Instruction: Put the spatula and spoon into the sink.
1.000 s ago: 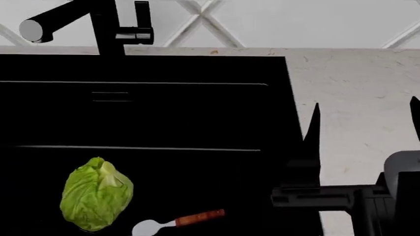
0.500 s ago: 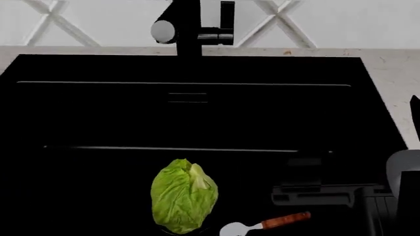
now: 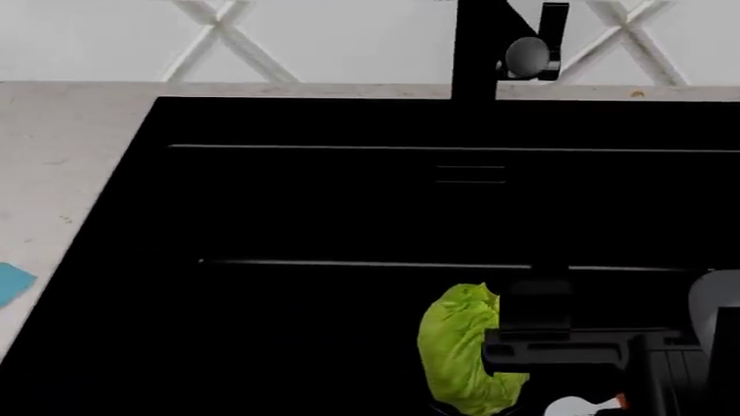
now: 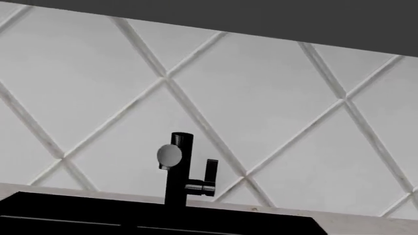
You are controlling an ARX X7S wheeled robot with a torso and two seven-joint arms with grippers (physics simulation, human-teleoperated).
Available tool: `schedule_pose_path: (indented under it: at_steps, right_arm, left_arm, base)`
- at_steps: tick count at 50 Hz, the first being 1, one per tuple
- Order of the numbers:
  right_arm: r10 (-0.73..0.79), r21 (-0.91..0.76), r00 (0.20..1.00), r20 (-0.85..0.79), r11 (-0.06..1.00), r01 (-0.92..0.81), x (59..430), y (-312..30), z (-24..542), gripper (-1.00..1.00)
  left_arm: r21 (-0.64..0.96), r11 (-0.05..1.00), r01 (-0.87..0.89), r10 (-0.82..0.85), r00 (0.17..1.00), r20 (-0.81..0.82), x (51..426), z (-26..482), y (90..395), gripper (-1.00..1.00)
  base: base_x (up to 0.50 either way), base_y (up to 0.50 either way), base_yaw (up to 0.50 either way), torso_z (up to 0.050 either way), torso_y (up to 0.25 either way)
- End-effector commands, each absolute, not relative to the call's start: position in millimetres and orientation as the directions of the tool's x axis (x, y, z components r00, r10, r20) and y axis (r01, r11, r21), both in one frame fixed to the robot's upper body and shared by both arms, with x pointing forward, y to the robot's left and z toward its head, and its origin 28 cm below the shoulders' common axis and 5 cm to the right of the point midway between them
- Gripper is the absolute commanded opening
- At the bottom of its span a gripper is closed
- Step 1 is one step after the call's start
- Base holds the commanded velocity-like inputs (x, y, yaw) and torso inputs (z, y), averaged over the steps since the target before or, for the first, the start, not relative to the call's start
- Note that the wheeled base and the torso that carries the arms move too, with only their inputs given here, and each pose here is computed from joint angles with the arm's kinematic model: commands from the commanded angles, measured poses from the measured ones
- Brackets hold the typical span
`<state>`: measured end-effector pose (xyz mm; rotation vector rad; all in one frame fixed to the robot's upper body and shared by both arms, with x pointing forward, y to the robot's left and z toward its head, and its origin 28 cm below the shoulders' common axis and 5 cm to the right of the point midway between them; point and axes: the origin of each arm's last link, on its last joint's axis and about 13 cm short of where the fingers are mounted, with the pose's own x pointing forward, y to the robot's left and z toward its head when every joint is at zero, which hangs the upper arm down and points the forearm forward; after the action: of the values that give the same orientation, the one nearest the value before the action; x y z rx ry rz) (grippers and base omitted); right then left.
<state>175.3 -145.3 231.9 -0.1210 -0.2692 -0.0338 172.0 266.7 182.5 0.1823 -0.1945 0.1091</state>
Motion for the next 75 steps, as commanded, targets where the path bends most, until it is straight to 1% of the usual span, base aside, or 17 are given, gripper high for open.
schedule_pose_path:
  at_steps: [1,16,31,36,38,46,50,53,54,56,61,67,75]
  right_arm:
    - [-0.020,-0.101,0.963,0.267,0.994,0.049,175,-146,230,1.00]
    - [-0.024,-0.088,0.963,0.268,0.995,0.050,174,-148,228,1.00]
    - [-0.021,-0.078,0.964,0.265,0.996,0.043,174,-148,226,1.00]
    - [-0.017,-0.075,0.964,0.264,0.996,0.038,174,-148,226,1.00]
    - [-0.014,-0.075,0.964,0.264,0.997,0.035,174,-148,227,1.00]
    - [-0.014,-0.074,0.963,0.268,0.997,0.035,173,-149,228,1.00]
    - [-0.013,-0.071,0.963,0.268,0.997,0.033,173,-149,228,1.00]
    - [-0.009,-0.072,0.964,0.266,0.997,0.029,174,-149,228,1.00]
    - [-0.009,-0.072,0.964,0.266,0.997,0.029,174,-149,228,1.00]
    - [-0.010,-0.073,0.964,0.266,0.997,0.030,174,-149,228,1.00]
    - [-0.011,-0.070,0.965,0.263,0.997,0.030,176,-149,226,1.00]
    - [-0.009,-0.069,0.965,0.261,0.997,0.028,177,-150,226,1.00]
    - [-0.010,-0.068,0.964,0.265,0.997,0.028,174,-149,228,1.00]
  left_arm:
    - [0.172,0.977,-0.123,0.089,0.976,0.196,173,182,266,1.00]
    - [0.173,0.977,-0.123,0.088,0.977,0.194,173,182,265,1.00]
    - [0.176,0.977,-0.122,0.090,0.979,0.182,174,179,266,1.00]
    - [0.212,0.971,-0.110,0.075,0.983,0.166,177,185,267,1.00]
    - [0.233,0.969,-0.078,0.043,0.987,0.155,179,192,268,1.00]
    - [0.346,0.938,0.012,-0.041,0.996,0.075,197,224,274,1.00]
    - [0.370,0.927,0.058,-0.074,0.997,0.029,206,235,277,1.00]
    - [0.406,0.906,0.117,-0.118,0.993,-0.023,212,246,279,1.00]
    - [0.404,0.906,0.128,-0.115,0.992,-0.056,215,251,281,1.00]
    - [0.448,0.883,0.141,-0.113,0.990,-0.088,220,257,284,1.00]
    - [0.485,0.846,0.223,-0.156,0.972,-0.175,226,269,288,1.00]
    - [0.486,0.827,0.283,-0.155,0.945,-0.287,230,278,295,1.00]
    - [0.447,0.833,0.325,-0.170,0.920,-0.353,228,279,306,1.00]
  base:
    - [0.00,0.50,0.00,0.000,0.000]
    - [0.00,0.50,0.00,0.000,0.000]
    - [0.00,0.00,0.00,0.000,0.000]
    - [0.00,0.00,0.00,0.000,0.000]
    - [0.00,0.00,0.00,0.000,0.000]
    - [0.00,0.00,0.00,0.000,0.000]
    - [0.00,0.00,0.00,0.000,0.000]
    - [0.00,0.00,0.00,0.000,0.000]
    - [0.00,0.00,0.00,0.000,0.000]
    - [0.00,0.00,0.00,0.000,0.000]
    - [0.00,0.00,0.00,0.000,0.000]
    - [0.00,0.00,0.00,0.000,0.000]
    - [0.00,0.00,0.00,0.000,0.000]
